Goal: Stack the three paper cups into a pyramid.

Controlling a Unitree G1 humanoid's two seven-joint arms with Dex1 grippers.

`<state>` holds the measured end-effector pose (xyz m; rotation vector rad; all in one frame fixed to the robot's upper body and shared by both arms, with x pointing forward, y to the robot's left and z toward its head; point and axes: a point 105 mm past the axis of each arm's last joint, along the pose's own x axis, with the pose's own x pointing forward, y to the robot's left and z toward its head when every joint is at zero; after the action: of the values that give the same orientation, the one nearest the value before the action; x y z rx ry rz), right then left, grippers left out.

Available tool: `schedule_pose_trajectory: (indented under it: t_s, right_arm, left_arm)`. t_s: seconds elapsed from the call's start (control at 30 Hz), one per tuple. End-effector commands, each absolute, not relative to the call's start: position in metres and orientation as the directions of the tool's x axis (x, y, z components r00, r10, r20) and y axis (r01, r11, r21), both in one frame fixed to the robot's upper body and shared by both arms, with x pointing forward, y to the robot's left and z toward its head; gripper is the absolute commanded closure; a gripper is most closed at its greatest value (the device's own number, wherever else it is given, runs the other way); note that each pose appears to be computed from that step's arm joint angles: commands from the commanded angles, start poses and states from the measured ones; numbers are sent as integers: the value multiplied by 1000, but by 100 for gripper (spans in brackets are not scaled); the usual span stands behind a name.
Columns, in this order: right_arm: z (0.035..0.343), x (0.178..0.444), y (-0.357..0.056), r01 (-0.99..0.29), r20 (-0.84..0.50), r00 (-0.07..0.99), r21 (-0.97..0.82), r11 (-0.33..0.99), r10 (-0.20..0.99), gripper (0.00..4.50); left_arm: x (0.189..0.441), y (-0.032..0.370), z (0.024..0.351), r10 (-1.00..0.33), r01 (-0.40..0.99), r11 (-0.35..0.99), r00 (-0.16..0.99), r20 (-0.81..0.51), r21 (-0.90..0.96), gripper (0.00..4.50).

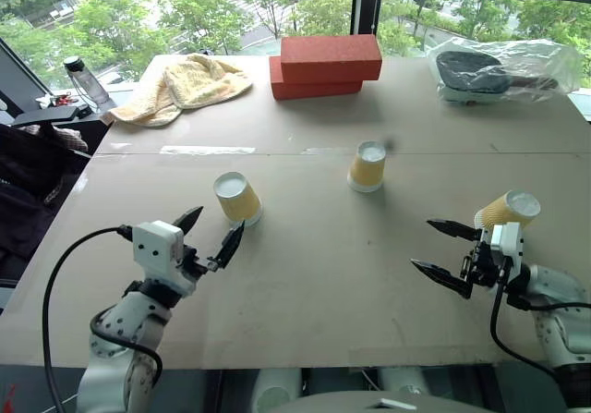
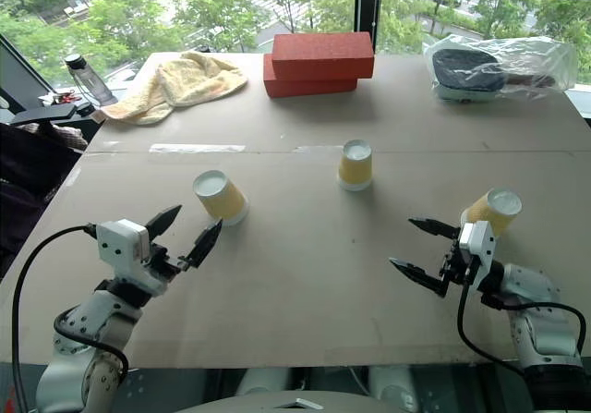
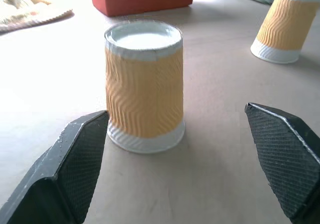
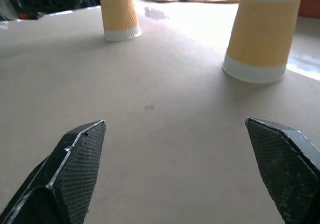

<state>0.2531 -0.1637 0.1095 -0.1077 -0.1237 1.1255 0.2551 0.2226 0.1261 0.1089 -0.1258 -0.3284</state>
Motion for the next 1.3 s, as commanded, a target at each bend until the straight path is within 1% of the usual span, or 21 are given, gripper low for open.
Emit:
schedule_pose_trajectory:
  t_s: [0.03, 0.13, 0.2, 0.3, 0.37, 0.43, 0.6, 0.7, 0.77, 0.83, 0.9, 0.97, 1.07, 1.2, 1.3]
  right_arm:
    - [143, 257, -150, -903, 117, 369, -192, 385, 922, 7]
    - [157, 258, -142, -902, 135, 347, -223, 369, 928, 7]
    - [161, 258, -140, -900, 145, 347, -226, 372, 927, 7]
    - [163, 258, -140, -900, 145, 347, -225, 373, 926, 7]
    - [163, 255, -139, -898, 144, 351, -228, 376, 925, 7]
    - [162, 253, -138, -897, 143, 354, -227, 379, 924, 7]
    - [162, 252, -137, -895, 153, 358, -224, 385, 921, 7]
    - [165, 252, -137, -895, 160, 355, -227, 385, 921, 0]
    - [168, 252, -136, -897, 165, 349, -227, 380, 922, 0]
    - [170, 251, -135, -898, 172, 346, -223, 379, 922, 0]
    - [171, 251, -136, -898, 174, 347, -221, 380, 921, 0]
    - [170, 250, -137, -900, 166, 349, -213, 379, 922, 0]
    - [170, 250, -141, -898, 159, 359, -207, 387, 920, 0]
    - [167, 249, -146, -897, 147, 372, -199, 396, 917, 0]
    - [166, 248, -147, -895, 144, 380, -193, 403, 914, 0]
  left_arm:
    - [271, 228, 129, -267, 247, 958, 954, 138, 144, 0]
    - [289, 221, 124, -261, 242, 960, 955, 141, 139, 0]
    - [294, 218, 122, -265, 247, 960, 954, 142, 132, 0]
    - [298, 216, 120, -273, 255, 959, 951, 145, 127, 0]
    - [307, 206, 119, -315, 299, 946, 939, 135, 128, 0]
    - [315, 203, 121, -328, 312, 942, 934, 139, 126, 0]
    - [324, 198, 126, -352, 331, 932, 924, 151, 144, 0]
    - [325, 195, 126, -357, 337, 931, 921, 156, 142, 85]
    - [326, 193, 126, -361, 342, 930, 919, 159, 137, 181]
    - [326, 191, 126, -369, 351, 927, 916, 155, 132, 200]
    - [325, 186, 126, -393, 377, 918, 907, 151, 126, 200]
    - [314, 159, 127, -536, 527, 844, 832, 145, 99, 200]
    - [295, 120, 122, -728, 717, 685, 681, 79, 132, 200]
    - [274, 80, 114, -870, 863, 490, 492, 14, 123, 200]
    - [267, 56, 108, -924, 919, 379, 383, -13, 111, 200]
